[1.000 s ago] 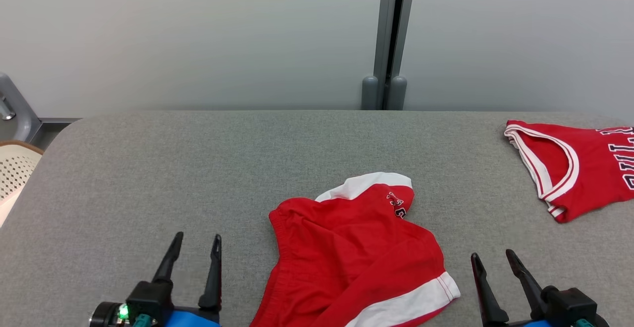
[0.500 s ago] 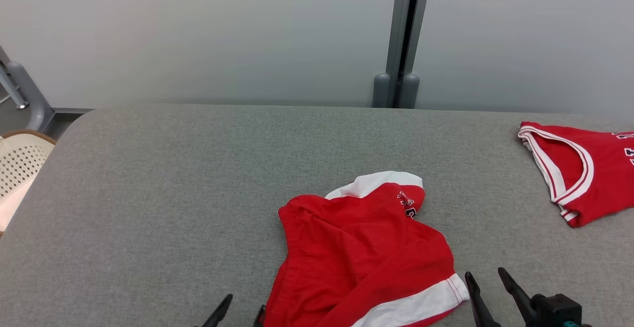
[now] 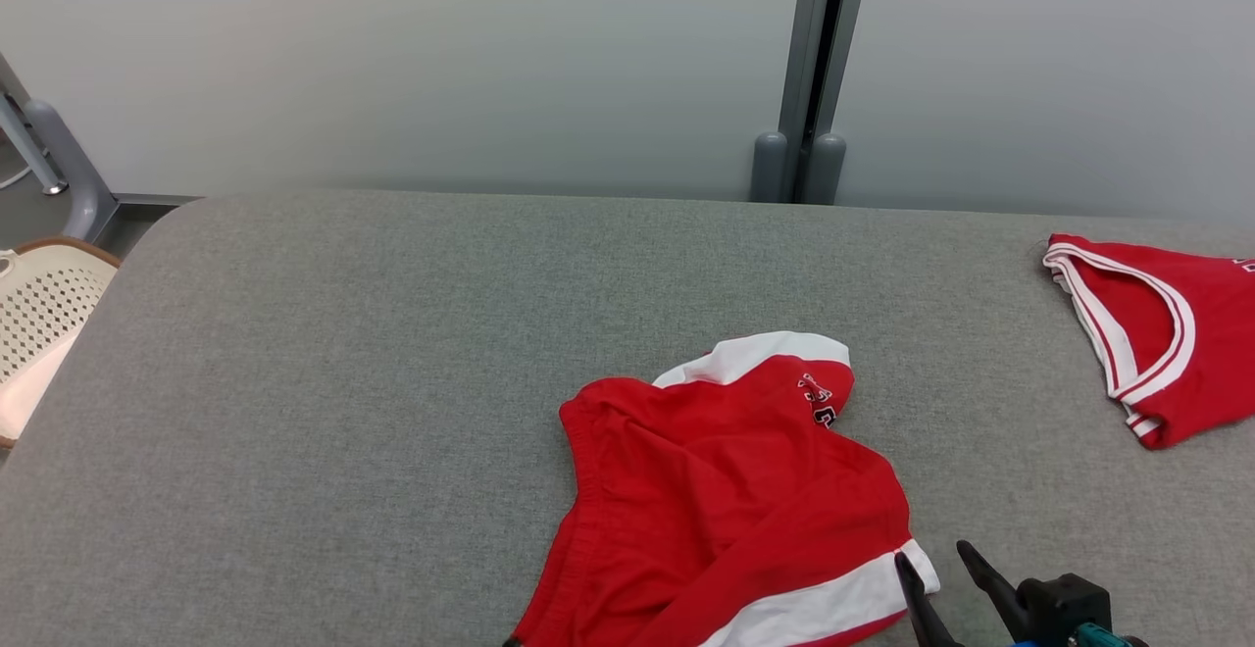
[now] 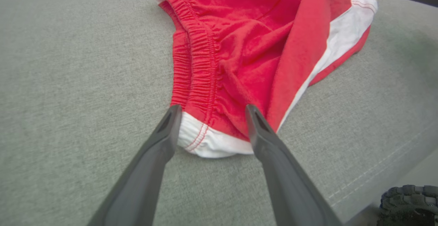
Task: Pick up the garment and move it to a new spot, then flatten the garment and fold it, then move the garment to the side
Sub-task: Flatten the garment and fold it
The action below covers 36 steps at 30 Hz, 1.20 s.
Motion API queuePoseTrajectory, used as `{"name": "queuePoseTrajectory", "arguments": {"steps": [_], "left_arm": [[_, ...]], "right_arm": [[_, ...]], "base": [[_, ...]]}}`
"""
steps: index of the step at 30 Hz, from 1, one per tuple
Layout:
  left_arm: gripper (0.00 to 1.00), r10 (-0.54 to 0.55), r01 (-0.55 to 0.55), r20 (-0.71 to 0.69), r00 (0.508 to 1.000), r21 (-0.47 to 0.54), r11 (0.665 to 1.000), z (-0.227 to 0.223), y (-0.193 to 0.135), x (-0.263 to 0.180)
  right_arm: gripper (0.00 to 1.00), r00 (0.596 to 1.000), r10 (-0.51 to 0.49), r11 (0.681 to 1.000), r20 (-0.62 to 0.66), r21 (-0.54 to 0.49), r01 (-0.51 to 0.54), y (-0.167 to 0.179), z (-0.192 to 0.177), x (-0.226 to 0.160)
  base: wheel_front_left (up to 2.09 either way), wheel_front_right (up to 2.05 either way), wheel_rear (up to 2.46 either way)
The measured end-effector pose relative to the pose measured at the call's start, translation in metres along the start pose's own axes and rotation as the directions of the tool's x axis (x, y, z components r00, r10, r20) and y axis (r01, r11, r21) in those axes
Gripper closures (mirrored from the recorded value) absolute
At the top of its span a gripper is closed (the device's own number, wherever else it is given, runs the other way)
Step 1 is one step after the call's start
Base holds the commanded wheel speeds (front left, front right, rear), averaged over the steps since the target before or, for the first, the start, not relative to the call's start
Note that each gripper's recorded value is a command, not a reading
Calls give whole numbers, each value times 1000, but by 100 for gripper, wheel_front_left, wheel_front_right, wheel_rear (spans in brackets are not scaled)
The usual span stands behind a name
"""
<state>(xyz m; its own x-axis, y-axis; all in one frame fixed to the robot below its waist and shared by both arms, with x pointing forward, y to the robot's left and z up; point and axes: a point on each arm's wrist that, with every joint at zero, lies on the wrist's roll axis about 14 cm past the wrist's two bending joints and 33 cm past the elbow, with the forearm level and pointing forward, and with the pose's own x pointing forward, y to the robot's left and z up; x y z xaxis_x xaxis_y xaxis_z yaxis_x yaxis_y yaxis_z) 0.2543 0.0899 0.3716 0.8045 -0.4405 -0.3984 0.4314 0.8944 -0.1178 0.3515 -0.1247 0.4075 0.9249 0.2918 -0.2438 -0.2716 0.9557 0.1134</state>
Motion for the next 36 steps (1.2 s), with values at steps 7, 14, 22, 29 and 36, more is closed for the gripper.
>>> {"name": "queuePoseTrajectory", "arguments": {"steps": [7, 14, 22, 29, 36], "left_arm": [[0, -19, 20, -13, 1000, 22, 1000, -3, -1, 4], [0, -49, 51, -58, 997, 40, 998, -13, -7, 4], [0, -67, 70, -103, 992, 28, 997, -21, -9, 5], [100, -79, 78, -116, 990, -10, 997, -24, -12, 3], [100, -107, 109, 31, 994, -57, 992, 15, -17, 7]], "right_arm": [[0, 998, 29, 1000, -54, -1, -29, 6, -14, 2], [0, 994, 57, 998, -91, -12, -58, 8, -21, 7], [53, 983, 122, 992, -133, -20, -126, 22, -28, 13], [100, 980, 168, 985, -110, -10, -170, 35, -20, 17], [100, 979, 202, 979, -9, -25, -202, 39, 10, 12]], "base": [[0, 0, 0], [0, 0, 0], [0, 0, 0], [0, 0, 0], [0, 0, 0]]}}
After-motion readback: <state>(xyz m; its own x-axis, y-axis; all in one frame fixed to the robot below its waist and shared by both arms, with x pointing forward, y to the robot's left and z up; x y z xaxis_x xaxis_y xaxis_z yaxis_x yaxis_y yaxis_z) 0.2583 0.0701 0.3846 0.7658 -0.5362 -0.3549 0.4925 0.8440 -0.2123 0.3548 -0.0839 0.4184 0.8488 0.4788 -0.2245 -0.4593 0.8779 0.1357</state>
